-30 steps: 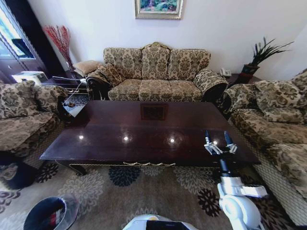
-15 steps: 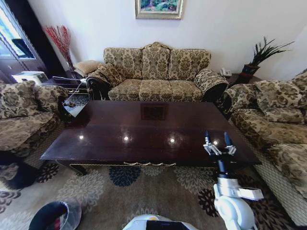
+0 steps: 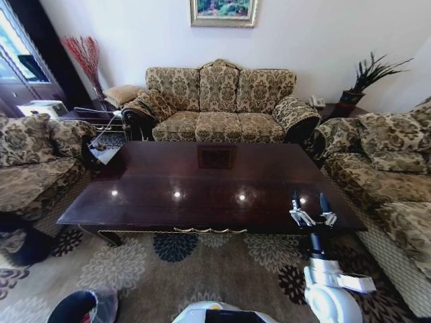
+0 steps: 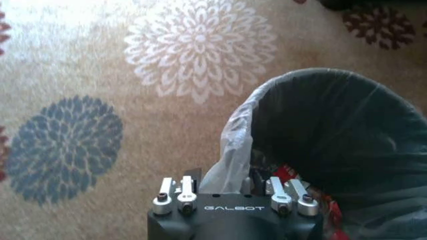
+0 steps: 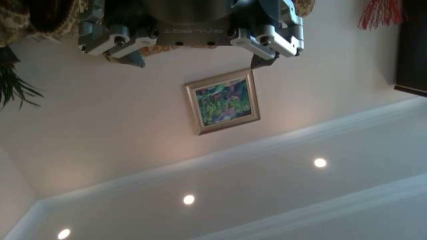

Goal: Move to the front of the table and place the trash on the table into the trash bin.

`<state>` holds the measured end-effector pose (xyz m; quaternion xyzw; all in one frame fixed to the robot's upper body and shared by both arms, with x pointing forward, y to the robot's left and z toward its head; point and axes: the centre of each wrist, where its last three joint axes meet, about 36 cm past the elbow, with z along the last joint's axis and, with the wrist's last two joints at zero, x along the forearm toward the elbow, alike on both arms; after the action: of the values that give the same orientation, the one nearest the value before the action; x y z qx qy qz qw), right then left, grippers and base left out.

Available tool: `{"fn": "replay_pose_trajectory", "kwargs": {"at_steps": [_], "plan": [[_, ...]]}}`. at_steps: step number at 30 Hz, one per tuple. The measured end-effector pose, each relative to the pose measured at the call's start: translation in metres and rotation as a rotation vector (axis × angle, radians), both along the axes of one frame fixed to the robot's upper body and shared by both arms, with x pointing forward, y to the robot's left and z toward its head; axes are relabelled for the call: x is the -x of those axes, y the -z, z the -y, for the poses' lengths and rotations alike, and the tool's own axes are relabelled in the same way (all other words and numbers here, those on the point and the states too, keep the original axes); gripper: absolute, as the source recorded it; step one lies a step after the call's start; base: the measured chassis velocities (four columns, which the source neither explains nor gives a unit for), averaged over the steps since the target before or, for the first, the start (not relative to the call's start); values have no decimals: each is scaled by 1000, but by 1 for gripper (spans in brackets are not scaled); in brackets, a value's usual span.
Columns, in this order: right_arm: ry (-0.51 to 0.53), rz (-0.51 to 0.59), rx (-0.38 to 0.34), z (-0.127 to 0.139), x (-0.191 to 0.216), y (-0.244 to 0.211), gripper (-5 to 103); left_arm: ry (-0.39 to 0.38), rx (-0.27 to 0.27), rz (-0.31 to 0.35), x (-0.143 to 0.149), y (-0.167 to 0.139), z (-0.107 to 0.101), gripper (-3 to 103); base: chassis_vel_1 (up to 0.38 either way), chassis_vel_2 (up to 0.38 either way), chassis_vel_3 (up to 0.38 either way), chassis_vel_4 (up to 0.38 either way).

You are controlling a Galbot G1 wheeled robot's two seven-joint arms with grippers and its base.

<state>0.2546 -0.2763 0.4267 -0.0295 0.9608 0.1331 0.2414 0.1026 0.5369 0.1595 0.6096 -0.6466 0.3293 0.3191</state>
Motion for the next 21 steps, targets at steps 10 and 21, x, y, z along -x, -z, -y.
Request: {"fn": "replay_pose_trajectory", "kwargs": {"at_steps": [10, 21], "plan": [[28, 15, -30, 3, -4, 1, 100, 98, -53, -62, -6, -47, 12, 85, 0, 0, 0, 0], [64, 25, -54, 13, -8, -13, 100, -124, -267, 30, -12, -81, -8, 100, 0, 0, 0, 0]]}}
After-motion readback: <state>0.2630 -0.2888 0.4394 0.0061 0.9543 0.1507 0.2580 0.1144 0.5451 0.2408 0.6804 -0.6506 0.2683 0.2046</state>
